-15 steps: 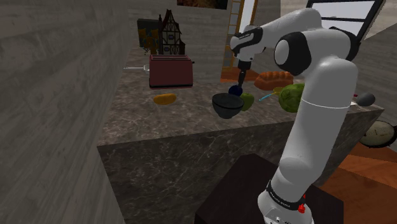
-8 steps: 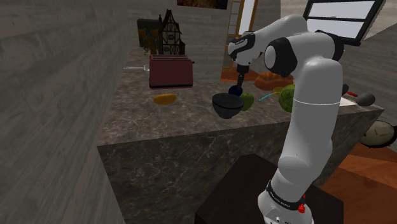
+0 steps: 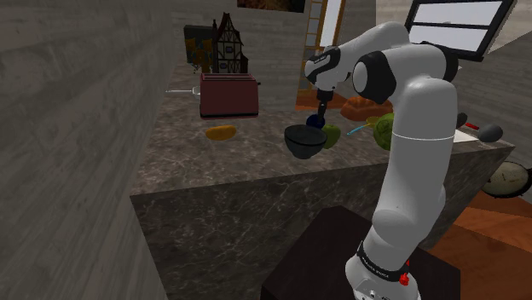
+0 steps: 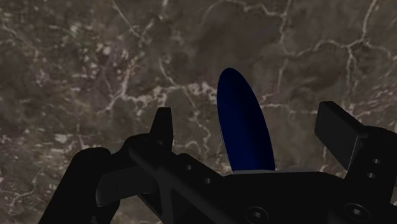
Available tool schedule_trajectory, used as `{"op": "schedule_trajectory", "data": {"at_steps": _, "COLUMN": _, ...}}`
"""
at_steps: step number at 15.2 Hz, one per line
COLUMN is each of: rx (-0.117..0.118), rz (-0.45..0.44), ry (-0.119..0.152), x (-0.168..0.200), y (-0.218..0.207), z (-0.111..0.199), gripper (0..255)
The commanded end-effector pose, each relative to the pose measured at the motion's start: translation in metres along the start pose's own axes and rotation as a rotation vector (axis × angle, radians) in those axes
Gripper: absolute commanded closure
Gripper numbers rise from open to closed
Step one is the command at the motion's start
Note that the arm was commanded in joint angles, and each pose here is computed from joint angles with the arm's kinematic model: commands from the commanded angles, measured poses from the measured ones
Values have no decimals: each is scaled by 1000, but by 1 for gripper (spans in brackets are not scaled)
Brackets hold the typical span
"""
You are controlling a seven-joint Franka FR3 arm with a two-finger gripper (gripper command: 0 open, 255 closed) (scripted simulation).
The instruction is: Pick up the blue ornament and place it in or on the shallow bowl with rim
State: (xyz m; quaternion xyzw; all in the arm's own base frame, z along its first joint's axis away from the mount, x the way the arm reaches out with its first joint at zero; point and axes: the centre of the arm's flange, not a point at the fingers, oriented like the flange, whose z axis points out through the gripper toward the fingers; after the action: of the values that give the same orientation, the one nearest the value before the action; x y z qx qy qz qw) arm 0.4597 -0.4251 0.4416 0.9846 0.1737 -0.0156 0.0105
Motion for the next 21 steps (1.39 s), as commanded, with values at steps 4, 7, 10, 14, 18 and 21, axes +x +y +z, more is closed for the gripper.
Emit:
{"op": "schedule_trajectory", "data": {"at_steps": 4, "rx": 0, "rz": 0, "ry": 0, "x": 0, "y": 0, "z": 0, "gripper": 255}}
{"op": "schedule_trajectory", "data": {"at_steps": 7, "rx": 0, "rz": 0, "ry": 0, "x": 0, "y": 0, "z": 0, "gripper": 255}}
{"op": "schedule_trajectory", "data": {"at_steps": 10, "rx": 0, "rz": 0, "ry": 0, "x": 0, "y": 0, "z": 0, "gripper": 255}}
{"op": "schedule_trajectory", "data": {"at_steps": 14, "rx": 0, "rz": 0, "ry": 0, "x": 0, "y": 0, "z": -11, "gripper": 255}}
{"op": "schedule_trajectory", "data": {"at_steps": 18, "rx": 0, "rz": 0, "ry": 0, "x": -1, "y": 0, "z": -32, "gripper": 255}}
{"op": "schedule_trajectory", "data": {"at_steps": 21, "rx": 0, "rz": 0, "ry": 0, "x": -2, "y": 1, "z": -47, "gripper": 255}}
